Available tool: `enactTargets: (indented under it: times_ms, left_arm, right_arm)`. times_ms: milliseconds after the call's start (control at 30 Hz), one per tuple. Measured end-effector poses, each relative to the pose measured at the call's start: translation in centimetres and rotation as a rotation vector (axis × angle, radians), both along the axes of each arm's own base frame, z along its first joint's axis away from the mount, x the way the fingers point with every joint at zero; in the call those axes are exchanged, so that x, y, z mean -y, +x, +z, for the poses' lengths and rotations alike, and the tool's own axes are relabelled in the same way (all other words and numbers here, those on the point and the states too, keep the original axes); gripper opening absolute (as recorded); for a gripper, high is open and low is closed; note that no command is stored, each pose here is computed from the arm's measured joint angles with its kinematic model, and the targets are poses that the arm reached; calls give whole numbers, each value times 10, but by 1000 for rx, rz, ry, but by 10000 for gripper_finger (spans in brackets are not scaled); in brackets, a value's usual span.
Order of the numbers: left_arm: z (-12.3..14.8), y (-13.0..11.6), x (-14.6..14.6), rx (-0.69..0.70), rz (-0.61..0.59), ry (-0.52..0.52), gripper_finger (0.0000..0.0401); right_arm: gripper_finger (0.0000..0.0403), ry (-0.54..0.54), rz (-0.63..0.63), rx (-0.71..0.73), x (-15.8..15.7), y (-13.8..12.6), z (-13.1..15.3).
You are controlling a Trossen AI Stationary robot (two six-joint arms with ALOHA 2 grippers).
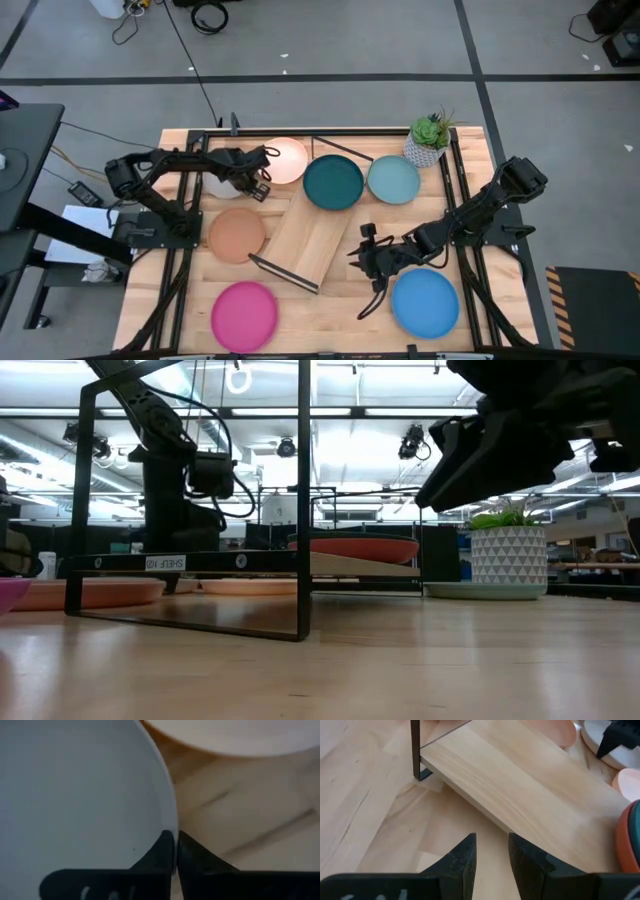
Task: Place and stack plates onto a shelf
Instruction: Put the white plate on the shelf
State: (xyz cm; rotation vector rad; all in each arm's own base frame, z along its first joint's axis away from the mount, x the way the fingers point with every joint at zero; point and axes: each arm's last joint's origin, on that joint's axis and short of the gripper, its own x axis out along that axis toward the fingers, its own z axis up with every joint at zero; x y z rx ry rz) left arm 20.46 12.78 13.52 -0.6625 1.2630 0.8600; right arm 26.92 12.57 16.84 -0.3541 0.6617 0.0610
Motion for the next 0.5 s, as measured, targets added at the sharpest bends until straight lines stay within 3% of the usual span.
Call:
enactTargets:
  times_ms: [133, 367, 500]
  left_arm:
    - [18, 3, 10, -47, -28, -113, 14]
    - [89, 29, 37, 7, -101, -171, 14]
    - [129, 49, 64, 100, -277, -189, 14]
  right_arm:
    - [119, -4, -2, -12, 0, -1, -1]
    - [119, -34, -13, -12, 1, -1, -1]
    - [119, -61, -25, -30, 2, -3, -3]
